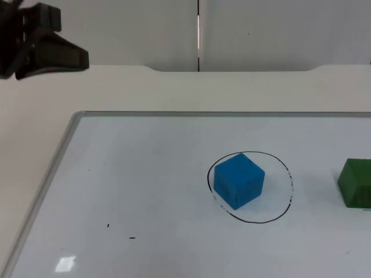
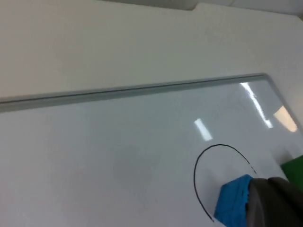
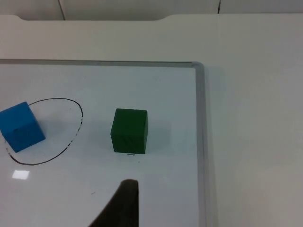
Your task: Push the two cubes into the marked area.
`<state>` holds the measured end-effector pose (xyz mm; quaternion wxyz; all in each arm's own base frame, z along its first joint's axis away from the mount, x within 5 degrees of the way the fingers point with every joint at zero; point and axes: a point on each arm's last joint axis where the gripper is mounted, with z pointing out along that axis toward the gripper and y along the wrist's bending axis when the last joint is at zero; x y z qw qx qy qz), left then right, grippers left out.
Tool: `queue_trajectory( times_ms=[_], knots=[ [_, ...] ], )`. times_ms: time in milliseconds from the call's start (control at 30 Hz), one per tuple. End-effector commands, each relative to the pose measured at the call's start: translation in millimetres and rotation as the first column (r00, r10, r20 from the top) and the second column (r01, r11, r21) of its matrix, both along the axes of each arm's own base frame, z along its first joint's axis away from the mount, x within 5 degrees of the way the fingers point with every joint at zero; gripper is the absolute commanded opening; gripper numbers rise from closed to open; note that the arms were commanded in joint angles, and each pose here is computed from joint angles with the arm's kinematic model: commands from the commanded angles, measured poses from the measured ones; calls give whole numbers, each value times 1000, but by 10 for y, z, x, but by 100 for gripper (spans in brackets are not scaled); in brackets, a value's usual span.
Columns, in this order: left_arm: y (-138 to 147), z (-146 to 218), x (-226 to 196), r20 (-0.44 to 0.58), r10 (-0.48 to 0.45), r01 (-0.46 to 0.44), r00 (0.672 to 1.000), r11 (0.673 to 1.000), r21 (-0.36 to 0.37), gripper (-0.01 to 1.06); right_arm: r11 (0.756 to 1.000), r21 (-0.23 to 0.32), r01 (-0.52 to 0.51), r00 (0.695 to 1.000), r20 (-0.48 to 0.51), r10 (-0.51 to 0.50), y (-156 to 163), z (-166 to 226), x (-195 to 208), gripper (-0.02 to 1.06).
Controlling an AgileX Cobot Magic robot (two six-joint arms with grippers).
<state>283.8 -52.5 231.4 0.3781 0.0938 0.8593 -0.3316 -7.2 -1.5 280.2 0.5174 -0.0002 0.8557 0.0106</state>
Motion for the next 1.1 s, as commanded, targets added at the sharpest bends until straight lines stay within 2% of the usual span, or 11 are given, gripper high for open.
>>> queue_trajectory(
  times_ms=[0,33,133,200,400,533,567,667,933,1033,1067],
  knots=[
    [5,182,-120,36,70,-73,997,992,104,0,1000,-7,6,1000,9,-6,-3,2,-3,105],
    [5,182,-120,36,70,-73,997,992,104,0,1000,-7,6,1000,9,-6,-3,2,-3,105],
    [79,368,-244,75,180,-191,981,964,183,0,1000,-7,6,1000,9,-6,-3,2,-3,105],
    [115,498,-339,93,230,-243,969,954,175,0,1000,-7,6,1000,9,-6,-3,2,-3,105],
    [187,739,-526,153,282,-303,947,943,136,0,1000,-7,6,1000,9,-6,-3,2,-3,105],
    [285,869,-756,191,321,-360,928,904,232,0,1000,-7,6,1000,9,-6,-3,2,-3,105],
    [285,869,-756,191,321,-360,928,904,232,0,1000,-7,6,1000,9,-6,-3,2,-3,105],
    [352,904,-921,190,326,-373,926,867,330,0,1000,-7,6,1000,9,-6,-3,2,-3,105],
    [406,1038,-1273,211,343,-400,915,836,376,0,1000,-7,6,1000,9,-6,-3,2,-3,105],
    [450,1104,-1501,234,370,-435,899,809,394,0,1000,-7,6,1000,9,-6,-3,2,-3,105],
    [450,1104,-1501,234,370,-435,899,809,394,0,1000,-7,6,1000,9,-6,-3,2,-3,105]
  ],
)
